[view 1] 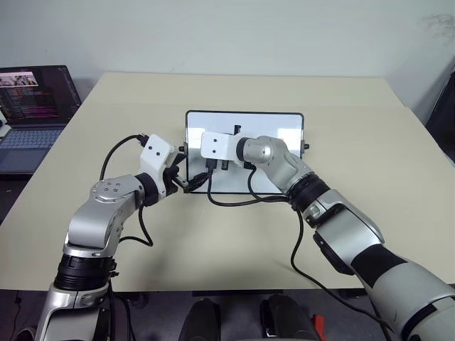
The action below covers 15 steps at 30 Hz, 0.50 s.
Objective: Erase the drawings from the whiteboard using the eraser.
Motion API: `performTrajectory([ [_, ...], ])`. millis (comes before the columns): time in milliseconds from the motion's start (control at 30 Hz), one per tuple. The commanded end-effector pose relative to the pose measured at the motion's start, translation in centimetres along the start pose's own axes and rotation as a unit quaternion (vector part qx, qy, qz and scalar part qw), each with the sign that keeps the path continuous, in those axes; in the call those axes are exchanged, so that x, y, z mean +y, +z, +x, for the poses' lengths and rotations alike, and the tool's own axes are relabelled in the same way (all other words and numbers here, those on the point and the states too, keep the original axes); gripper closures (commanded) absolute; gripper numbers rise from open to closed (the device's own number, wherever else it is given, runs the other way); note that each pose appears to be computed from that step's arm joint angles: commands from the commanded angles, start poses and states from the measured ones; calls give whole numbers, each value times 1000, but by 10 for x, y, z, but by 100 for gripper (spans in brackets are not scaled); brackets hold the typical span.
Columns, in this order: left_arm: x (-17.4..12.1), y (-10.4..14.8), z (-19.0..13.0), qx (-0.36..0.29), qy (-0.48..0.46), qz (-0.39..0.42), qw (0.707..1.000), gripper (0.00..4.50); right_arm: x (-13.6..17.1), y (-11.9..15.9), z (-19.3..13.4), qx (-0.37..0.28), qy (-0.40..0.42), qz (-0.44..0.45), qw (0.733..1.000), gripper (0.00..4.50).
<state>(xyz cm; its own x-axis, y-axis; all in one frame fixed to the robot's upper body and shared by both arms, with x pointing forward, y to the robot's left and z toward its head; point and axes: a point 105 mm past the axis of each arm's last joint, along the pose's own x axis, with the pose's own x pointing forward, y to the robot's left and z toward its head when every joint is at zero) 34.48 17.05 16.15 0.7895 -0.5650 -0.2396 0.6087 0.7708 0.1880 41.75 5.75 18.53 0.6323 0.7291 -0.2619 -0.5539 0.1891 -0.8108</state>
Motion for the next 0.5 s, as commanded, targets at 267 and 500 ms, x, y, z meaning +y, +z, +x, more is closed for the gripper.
performTrajectory([
  [267,1,19,-1,-36,-21,19,999,0,-41,39,-63,-121,-81,171,974,323],
  [500,-12,20,0,-47,-67,16,997,0,-16,8,-152,-85,-102,234,963,324],
])
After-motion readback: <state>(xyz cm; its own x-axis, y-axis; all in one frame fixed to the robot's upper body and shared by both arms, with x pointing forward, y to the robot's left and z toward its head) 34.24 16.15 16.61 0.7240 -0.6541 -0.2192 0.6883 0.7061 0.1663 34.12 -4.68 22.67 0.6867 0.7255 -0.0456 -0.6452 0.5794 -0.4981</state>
